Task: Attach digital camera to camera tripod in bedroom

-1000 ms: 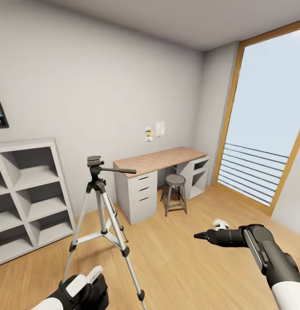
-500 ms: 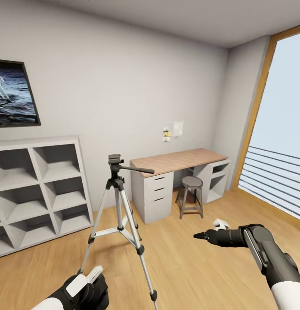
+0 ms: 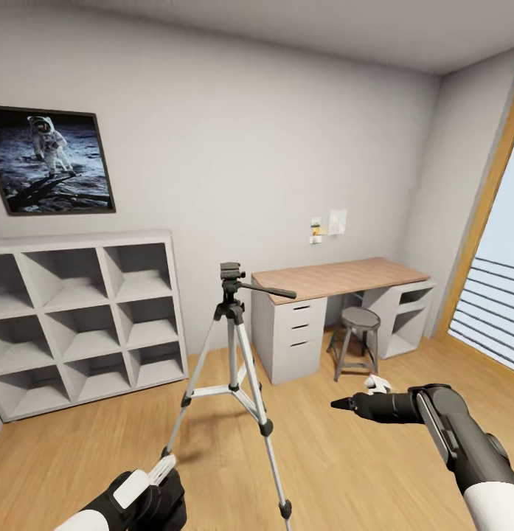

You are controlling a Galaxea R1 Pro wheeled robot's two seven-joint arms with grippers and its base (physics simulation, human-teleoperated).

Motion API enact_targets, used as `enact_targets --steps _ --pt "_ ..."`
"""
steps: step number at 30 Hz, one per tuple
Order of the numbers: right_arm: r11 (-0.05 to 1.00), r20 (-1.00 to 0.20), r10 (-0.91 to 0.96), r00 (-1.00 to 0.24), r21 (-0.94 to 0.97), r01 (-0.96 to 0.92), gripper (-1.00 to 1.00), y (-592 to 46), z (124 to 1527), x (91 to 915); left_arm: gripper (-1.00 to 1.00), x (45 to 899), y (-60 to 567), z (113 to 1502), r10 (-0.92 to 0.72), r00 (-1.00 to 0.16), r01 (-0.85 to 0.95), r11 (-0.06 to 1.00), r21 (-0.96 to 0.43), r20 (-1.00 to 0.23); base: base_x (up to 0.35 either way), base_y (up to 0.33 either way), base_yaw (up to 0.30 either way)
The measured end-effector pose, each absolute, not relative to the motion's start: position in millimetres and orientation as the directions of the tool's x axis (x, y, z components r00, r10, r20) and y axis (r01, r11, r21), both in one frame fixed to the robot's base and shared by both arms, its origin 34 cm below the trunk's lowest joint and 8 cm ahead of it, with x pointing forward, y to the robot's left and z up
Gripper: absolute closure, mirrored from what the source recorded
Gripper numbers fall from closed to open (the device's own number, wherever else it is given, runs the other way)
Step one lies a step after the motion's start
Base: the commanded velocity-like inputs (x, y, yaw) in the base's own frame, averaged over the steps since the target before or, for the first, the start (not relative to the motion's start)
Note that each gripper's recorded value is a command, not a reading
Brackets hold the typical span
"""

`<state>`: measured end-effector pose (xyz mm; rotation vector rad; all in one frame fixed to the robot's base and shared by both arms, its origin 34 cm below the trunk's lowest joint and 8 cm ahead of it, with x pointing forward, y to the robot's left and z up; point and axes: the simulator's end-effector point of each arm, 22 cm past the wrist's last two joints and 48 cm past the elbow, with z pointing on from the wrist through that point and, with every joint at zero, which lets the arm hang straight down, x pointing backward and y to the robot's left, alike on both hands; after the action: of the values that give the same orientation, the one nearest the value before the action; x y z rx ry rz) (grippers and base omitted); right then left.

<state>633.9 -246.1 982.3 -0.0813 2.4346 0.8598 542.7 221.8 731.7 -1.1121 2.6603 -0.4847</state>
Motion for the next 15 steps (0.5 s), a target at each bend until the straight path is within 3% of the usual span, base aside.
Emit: enact_targets --steps 15 --pt "0.793 -0.519 0.122 -0.846 0.564 -0.232 -1.0 -246.1 982.5 633.8 1.0 543.1 222.3 731.9 -0.717 -0.693 -0.645 0.664 -0.379 -0.076 0.0 0.0 0.274"
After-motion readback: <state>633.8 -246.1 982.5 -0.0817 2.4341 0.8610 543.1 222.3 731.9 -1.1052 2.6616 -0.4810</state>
